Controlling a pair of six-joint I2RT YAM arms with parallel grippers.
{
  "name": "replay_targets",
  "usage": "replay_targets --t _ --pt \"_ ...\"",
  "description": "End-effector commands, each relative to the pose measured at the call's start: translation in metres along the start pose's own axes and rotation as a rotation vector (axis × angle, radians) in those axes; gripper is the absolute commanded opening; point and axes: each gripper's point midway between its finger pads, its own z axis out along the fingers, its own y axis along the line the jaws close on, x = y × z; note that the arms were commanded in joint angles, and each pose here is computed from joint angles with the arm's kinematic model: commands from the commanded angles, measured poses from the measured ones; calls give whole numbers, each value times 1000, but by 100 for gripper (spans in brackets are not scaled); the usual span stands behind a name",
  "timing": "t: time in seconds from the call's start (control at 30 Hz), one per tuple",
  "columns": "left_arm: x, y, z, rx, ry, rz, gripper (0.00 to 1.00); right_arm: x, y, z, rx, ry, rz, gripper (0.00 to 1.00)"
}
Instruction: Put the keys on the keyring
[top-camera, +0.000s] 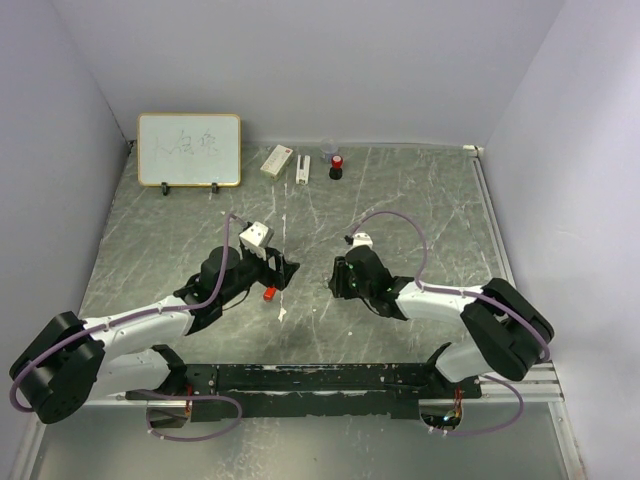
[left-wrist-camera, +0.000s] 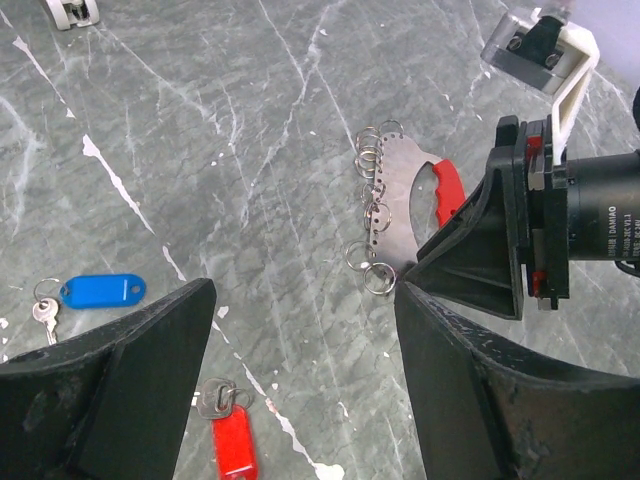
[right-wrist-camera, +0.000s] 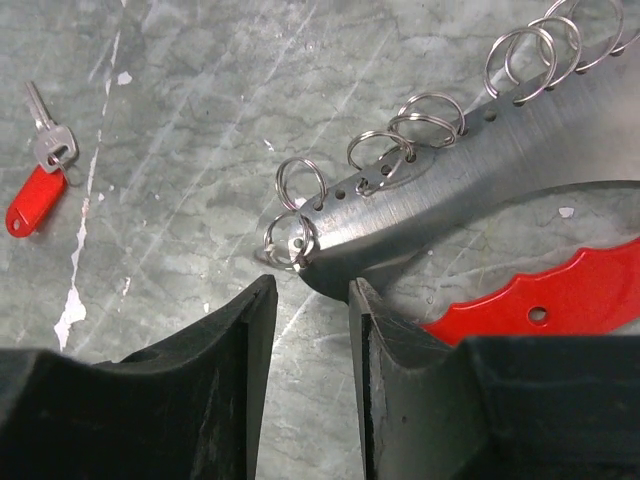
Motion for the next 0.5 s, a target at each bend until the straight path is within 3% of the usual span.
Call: replay_targets --t 0.0,0.47 --pt "-11 -2 2 -1 -32 5 83 -18 7 -6 -6 -59 18 36" --pt "-3 -4 6 12 -13 7 83 -24 15 -5 -26 -53 18 37"
